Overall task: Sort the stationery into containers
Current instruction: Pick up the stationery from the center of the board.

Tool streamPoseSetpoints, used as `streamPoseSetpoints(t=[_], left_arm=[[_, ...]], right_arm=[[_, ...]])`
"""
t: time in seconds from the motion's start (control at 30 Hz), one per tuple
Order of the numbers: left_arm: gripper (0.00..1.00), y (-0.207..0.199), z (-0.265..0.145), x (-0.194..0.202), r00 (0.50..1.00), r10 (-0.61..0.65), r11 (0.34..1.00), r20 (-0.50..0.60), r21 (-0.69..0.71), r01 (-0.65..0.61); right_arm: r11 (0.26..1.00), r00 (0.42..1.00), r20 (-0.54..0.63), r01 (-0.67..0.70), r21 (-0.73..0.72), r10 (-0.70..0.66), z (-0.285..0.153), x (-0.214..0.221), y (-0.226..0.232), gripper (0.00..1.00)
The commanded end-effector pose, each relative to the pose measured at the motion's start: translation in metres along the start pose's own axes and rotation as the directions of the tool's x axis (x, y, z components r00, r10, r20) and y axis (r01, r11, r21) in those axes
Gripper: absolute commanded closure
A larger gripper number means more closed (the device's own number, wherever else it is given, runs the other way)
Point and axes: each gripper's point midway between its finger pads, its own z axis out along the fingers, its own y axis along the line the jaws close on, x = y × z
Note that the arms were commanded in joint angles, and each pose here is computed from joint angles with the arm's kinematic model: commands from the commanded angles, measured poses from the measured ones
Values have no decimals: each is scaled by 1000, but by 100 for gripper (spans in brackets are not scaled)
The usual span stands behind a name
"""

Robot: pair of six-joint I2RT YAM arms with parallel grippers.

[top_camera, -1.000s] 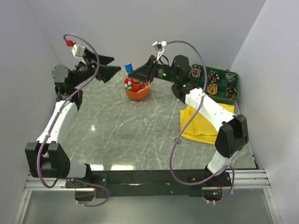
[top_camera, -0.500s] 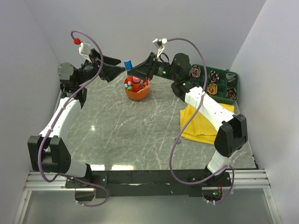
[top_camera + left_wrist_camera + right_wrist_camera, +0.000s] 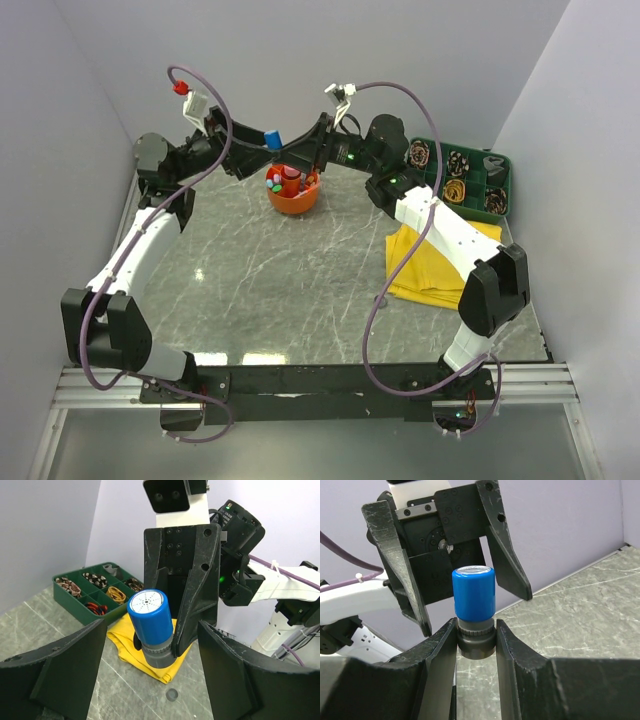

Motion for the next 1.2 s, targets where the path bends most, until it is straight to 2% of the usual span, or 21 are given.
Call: streamPoseSetpoints(t=[0.0, 0.57, 0.87, 1.03, 1.07, 1.1, 1.13, 1.17], left_arm=[[22, -14, 6, -13, 999, 35, 998, 11, 55, -36], [28, -22, 7, -21, 999, 39, 997, 34, 69, -41], [39, -25, 6, -16, 998, 54, 995, 18, 88, -56], [50, -26, 6, -15, 998, 69, 991, 6, 110, -69], [55, -27, 7, -16, 997, 79, 990, 7, 117, -79], [69, -27, 7, -16, 997, 82, 989, 3, 122, -82], [74, -28, 7, -17, 996, 87, 989, 6, 123, -87], [76, -28, 7, -19, 996, 91, 988, 7, 124, -91]], right_arm=[[993, 995, 40, 97, -61, -95, 3, -20, 25, 100], [992, 994, 27, 106, -74, -104, 1, -11, 35, 100], [991, 993, 31, 118, -62, -116, -6, -15, 35, 100], [993, 994, 23, 108, -48, -107, -8, -9, 29, 100], [993, 994, 19, 106, -45, -105, -7, -7, 28, 100], [994, 994, 17, 105, -42, -105, -7, -6, 26, 100], [993, 994, 17, 107, -40, -106, -6, -5, 25, 100], [993, 994, 17, 107, -40, -107, -6, -5, 24, 100]])
